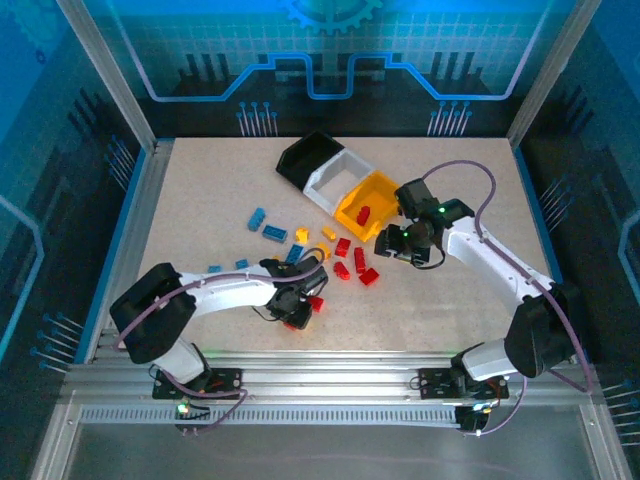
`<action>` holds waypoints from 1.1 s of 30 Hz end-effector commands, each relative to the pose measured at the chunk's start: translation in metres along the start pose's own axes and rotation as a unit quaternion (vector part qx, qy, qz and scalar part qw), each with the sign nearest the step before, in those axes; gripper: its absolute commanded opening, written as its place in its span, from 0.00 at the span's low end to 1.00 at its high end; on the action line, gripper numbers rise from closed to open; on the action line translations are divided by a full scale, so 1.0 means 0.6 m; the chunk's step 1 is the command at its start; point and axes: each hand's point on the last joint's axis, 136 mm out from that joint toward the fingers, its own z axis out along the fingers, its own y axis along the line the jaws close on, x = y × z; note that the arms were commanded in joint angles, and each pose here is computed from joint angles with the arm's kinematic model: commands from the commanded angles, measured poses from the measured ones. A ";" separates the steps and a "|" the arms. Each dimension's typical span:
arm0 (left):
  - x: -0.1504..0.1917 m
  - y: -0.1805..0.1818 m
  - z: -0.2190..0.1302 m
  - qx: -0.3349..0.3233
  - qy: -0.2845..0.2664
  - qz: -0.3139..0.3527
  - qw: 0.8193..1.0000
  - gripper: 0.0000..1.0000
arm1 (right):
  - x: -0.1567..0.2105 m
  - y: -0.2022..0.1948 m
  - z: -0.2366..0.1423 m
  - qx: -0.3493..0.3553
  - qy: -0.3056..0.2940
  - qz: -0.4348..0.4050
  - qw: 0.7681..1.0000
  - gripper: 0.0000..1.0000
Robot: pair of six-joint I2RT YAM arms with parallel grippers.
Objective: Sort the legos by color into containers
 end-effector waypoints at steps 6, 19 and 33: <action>-0.030 0.004 -0.109 0.086 -0.069 -0.094 0.989 0.33 | 0.012 -0.012 0.011 0.018 0.012 0.001 1.000 0.58; -0.348 -0.030 -0.227 0.234 -0.159 -0.140 0.949 0.32 | 0.078 -0.064 0.006 0.026 0.023 0.018 0.999 0.58; -0.564 -0.067 -0.154 0.247 -0.163 -0.133 0.946 0.33 | 0.137 -0.121 0.017 0.012 0.042 0.078 0.996 0.59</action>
